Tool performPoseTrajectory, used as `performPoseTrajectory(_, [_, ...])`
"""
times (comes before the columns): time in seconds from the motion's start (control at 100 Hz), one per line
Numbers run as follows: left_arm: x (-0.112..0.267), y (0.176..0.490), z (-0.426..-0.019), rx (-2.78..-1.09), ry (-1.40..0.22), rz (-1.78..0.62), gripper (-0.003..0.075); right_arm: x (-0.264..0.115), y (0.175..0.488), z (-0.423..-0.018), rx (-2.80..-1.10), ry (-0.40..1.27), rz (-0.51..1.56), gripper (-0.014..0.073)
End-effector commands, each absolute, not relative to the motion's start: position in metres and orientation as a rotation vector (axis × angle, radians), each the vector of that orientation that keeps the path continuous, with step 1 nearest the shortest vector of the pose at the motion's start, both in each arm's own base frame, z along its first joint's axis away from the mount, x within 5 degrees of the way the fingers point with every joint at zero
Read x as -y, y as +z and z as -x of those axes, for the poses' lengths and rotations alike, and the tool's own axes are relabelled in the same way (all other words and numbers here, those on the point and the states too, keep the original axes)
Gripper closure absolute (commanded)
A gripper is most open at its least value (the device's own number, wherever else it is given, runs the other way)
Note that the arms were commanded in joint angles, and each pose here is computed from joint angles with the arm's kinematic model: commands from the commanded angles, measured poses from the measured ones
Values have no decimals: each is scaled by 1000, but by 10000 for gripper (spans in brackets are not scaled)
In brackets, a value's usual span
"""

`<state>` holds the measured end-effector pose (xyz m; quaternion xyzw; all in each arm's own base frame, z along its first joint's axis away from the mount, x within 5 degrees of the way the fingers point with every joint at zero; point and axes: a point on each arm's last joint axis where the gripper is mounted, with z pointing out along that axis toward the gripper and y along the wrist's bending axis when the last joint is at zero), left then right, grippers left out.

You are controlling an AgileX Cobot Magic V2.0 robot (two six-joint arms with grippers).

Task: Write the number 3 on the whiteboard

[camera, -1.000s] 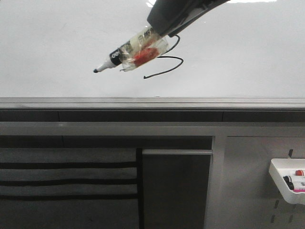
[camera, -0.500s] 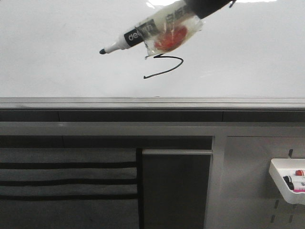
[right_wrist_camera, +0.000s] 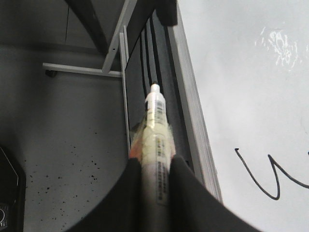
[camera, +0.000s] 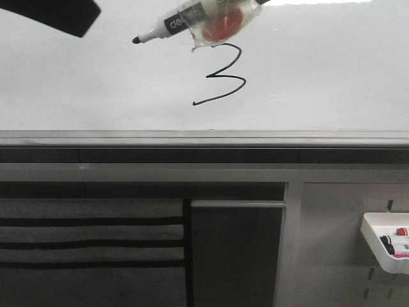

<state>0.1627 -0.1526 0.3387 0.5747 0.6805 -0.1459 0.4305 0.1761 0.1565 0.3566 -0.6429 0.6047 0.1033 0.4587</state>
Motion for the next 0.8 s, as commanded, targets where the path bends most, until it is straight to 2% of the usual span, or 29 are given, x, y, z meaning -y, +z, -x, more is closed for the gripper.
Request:
performPoseTrajectory(0.0, [166,357,-168,-1598,-361,-1416,334,-155,373,-175,-1430,231,1511,622])
performPoseTrajectory(0.12, [180,358,-176,-1553,-347,-1471,334,-155,373,-175,-1430,231,1511,622])
performPoseTrajectory(0.41, [200,351,-198,-1561,-341,-1536,348,-155,373,-175,-1430,231,1511,622])
performPoseTrajectory(0.51, [201,350,-198,-1534,-331,-1580,424,-155,373,-175,-1432,232,1512,622])
performPoseTrajectory(0.63, [201,350,-198,-1533,-333,-1586,554,-155,373,-175,-1432,232,1512,622])
performPoseTrajectory(0.79, [201,350,-198,-1533,-333,-1586,671,-155,373,-175,-1432,232,1512,622])
